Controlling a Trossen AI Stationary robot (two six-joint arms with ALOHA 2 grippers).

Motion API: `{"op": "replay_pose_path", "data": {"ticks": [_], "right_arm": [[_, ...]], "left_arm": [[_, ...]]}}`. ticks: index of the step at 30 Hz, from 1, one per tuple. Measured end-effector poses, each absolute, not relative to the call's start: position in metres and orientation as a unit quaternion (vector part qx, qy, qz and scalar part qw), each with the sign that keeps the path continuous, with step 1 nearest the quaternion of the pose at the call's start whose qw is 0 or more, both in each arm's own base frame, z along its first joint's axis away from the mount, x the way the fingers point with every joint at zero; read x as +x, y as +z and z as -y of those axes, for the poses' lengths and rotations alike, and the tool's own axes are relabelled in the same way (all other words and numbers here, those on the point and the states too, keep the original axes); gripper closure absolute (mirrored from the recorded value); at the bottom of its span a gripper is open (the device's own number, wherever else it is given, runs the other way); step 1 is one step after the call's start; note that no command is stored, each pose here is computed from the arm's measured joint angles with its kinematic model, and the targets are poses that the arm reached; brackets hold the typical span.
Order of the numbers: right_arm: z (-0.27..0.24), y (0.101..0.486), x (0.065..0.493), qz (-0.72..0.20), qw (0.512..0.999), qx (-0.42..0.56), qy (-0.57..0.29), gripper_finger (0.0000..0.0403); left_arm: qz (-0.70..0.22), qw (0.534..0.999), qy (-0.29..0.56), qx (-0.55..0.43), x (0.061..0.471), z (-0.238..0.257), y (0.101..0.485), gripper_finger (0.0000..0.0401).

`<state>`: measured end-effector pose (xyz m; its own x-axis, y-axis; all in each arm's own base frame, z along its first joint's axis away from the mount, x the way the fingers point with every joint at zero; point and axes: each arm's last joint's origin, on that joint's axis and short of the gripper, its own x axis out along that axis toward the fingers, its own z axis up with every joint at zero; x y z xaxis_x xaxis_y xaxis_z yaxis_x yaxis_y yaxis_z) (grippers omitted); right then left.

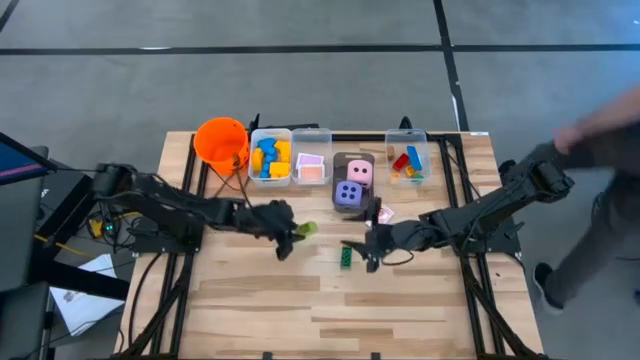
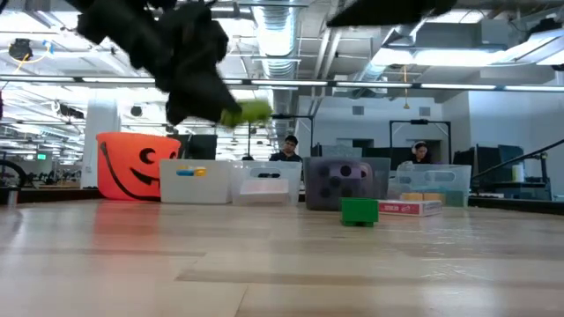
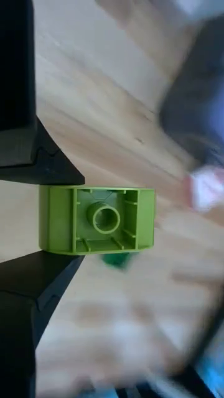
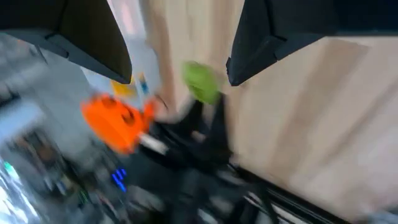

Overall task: Pick & Place Toys
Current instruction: Put the light green game piece into the right transparent bin

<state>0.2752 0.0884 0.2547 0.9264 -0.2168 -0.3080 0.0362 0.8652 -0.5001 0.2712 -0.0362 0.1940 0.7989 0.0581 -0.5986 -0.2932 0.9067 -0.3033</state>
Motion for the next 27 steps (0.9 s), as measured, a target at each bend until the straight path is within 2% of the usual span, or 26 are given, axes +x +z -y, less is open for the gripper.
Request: {"op": "replay_pose_path", "data": {"ticks": [8,18,27], "right_arm": [[-0.098,0.260,0.276,-0.141,0.923,-0.358,0.024,0.0136],[-0.085,0.260,0.280,-0.147,0.920,-0.363,0.004,0.0136],[-0.077,0.265,0.284,-0.127,0.927,-0.353,-0.016,0.0136]], "left_arm": [[-0.217,0.939,-0.006,-0.266,0.278,0.018,0.221,0.0266],[-0.135,0.942,-0.054,-0.303,0.286,0.019,0.237,0.0266],[-0.107,0.944,-0.061,-0.305,0.289,0.019,0.241,0.0266]]}}
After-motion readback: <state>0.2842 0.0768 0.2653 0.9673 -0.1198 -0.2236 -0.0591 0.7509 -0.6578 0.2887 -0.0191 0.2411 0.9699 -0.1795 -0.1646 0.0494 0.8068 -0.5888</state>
